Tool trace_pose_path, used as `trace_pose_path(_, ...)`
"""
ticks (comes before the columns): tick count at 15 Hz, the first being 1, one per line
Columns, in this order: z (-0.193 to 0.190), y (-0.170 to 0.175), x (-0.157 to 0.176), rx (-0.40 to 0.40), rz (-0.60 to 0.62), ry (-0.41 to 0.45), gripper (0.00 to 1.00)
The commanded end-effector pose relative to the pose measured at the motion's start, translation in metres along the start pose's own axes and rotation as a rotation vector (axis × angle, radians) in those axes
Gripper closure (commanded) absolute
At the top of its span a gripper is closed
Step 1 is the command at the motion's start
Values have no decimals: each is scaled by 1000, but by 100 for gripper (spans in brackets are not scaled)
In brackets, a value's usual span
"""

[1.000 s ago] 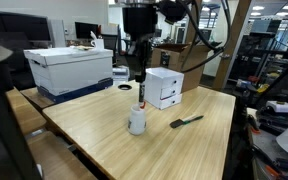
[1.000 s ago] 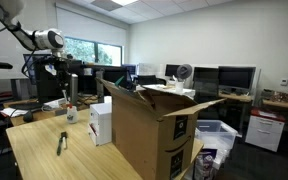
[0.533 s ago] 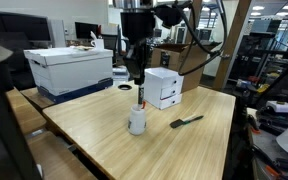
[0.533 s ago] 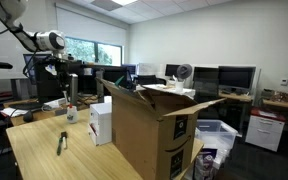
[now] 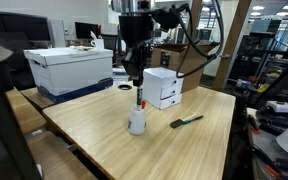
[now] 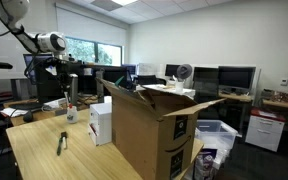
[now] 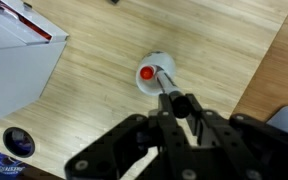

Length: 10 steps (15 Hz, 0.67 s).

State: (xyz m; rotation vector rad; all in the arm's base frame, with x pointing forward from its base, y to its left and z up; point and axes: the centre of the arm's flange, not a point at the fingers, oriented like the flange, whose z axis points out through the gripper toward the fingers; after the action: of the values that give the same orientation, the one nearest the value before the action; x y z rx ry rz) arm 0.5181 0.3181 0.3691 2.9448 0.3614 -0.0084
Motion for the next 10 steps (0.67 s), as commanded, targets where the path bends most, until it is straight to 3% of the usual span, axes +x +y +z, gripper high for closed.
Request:
trace_pose_path(1, 0, -2, 4, -24, -46, 28, 91)
trace_pose_path(10, 6, 2, 8, -25, -48, 33, 91)
